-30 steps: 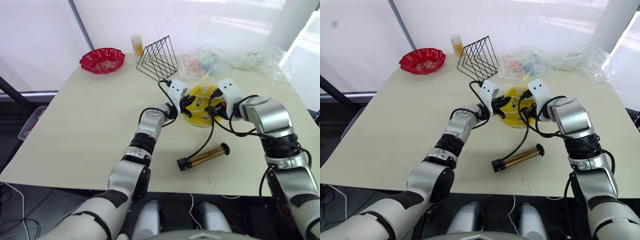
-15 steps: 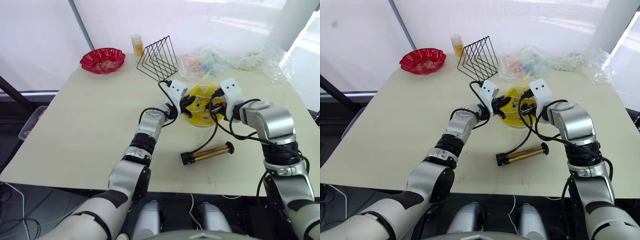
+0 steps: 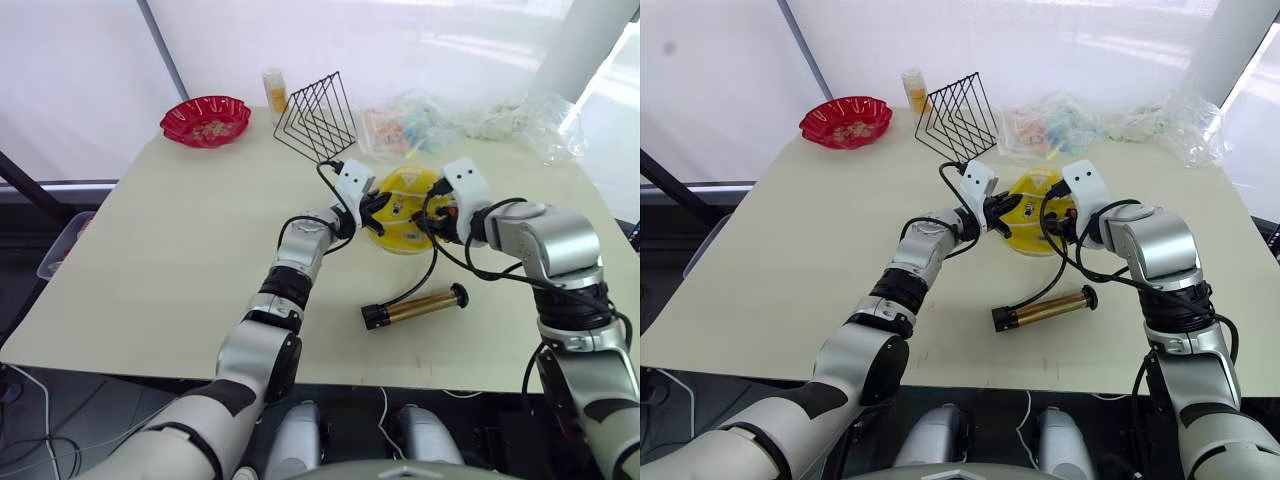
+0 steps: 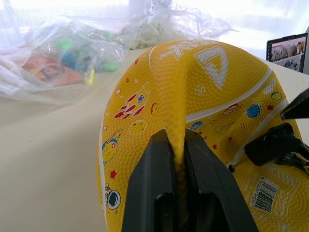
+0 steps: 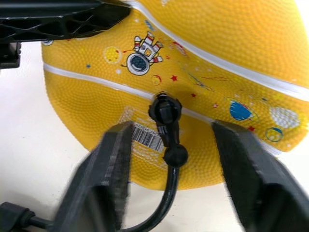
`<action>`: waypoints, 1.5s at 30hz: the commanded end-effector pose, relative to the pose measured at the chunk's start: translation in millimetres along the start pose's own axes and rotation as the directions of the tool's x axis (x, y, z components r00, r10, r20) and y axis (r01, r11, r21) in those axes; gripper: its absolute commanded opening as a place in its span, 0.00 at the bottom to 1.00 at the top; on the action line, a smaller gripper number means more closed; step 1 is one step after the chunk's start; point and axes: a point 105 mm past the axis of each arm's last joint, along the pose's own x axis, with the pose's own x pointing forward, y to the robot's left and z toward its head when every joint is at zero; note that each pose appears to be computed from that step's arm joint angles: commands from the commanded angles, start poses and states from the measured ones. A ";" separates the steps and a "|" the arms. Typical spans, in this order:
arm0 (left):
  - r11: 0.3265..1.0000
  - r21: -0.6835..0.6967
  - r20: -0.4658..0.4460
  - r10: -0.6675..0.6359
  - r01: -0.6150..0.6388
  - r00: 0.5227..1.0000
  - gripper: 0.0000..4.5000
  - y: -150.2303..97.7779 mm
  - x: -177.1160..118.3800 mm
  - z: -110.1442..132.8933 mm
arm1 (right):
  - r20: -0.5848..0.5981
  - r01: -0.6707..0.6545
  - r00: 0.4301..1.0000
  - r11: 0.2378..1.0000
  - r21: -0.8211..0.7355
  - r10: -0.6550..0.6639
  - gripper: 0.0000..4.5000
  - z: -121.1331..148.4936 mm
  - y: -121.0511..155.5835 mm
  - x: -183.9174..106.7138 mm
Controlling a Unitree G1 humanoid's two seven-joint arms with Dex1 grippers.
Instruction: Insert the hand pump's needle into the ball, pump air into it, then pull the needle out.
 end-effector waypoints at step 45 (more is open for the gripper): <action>0.999 -0.039 -0.121 -0.029 0.025 0.992 0.00 -11.6 -0.5 -37.6 | 0.035 -0.041 0.998 0.994 -0.106 0.045 0.53 21.1 -1.5 9.4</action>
